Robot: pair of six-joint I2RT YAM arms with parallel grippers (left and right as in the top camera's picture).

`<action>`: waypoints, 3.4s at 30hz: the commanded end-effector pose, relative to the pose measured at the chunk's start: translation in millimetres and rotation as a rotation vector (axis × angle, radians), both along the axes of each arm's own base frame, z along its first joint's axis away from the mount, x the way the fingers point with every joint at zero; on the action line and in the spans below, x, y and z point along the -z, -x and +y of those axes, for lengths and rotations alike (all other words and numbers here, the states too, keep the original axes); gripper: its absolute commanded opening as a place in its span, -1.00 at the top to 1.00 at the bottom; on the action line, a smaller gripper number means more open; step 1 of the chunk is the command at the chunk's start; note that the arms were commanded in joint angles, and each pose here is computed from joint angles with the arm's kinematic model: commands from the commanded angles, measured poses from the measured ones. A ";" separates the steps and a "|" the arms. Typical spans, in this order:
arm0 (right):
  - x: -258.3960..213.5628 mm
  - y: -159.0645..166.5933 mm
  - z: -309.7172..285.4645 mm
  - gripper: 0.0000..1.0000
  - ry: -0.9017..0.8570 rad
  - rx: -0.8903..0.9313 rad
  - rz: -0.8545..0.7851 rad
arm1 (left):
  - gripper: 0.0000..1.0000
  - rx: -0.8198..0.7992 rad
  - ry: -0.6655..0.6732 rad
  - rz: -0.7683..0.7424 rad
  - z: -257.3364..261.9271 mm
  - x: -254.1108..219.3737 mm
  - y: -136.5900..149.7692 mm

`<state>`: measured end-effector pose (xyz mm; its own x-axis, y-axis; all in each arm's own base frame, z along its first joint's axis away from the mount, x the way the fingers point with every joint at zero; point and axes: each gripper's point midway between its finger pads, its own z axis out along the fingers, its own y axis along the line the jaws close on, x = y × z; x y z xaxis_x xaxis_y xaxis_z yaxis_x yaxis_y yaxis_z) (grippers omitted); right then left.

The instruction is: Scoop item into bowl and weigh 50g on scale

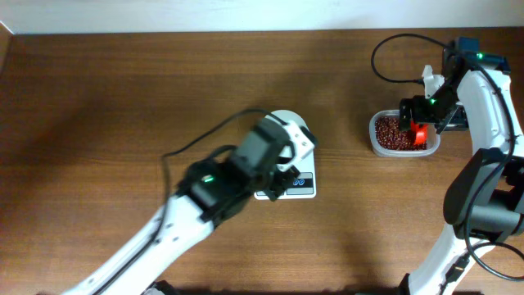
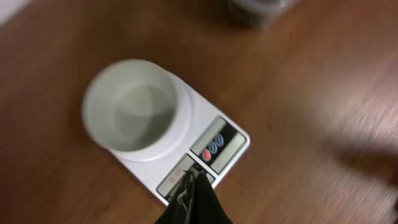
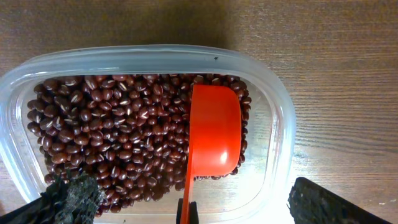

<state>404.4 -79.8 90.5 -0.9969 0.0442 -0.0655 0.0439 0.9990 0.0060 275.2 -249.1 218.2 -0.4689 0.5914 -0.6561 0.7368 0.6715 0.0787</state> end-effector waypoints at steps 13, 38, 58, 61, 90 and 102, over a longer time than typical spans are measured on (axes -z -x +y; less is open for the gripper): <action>5.1 2.2 -1.9 -0.97 0.005 0.006 0.016 | 1.00 -1.017 0.189 -0.227 265.8 -54.8 -124.5; 5.1 2.2 -1.9 -0.97 0.005 0.006 0.016 | 1.00 -0.250 -0.033 0.128 24.0 49.9 -43.0; 5.1 2.2 -1.9 -0.97 0.005 0.006 0.016 | 1.00 -0.020 -0.330 0.160 -42.4 184.3 -31.1; 5.1 2.2 -1.9 -0.97 0.005 0.006 0.016 | 1.00 -0.020 -0.342 0.167 -42.1 197.1 -34.8; 5.1 2.2 -1.9 -0.97 0.005 0.006 0.016 | 1.00 0.086 -0.407 0.330 -29.9 210.9 -9.1; 5.1 2.2 -1.9 -0.98 0.005 0.006 0.016 | 1.00 0.107 -0.383 0.352 -35.6 205.6 -6.2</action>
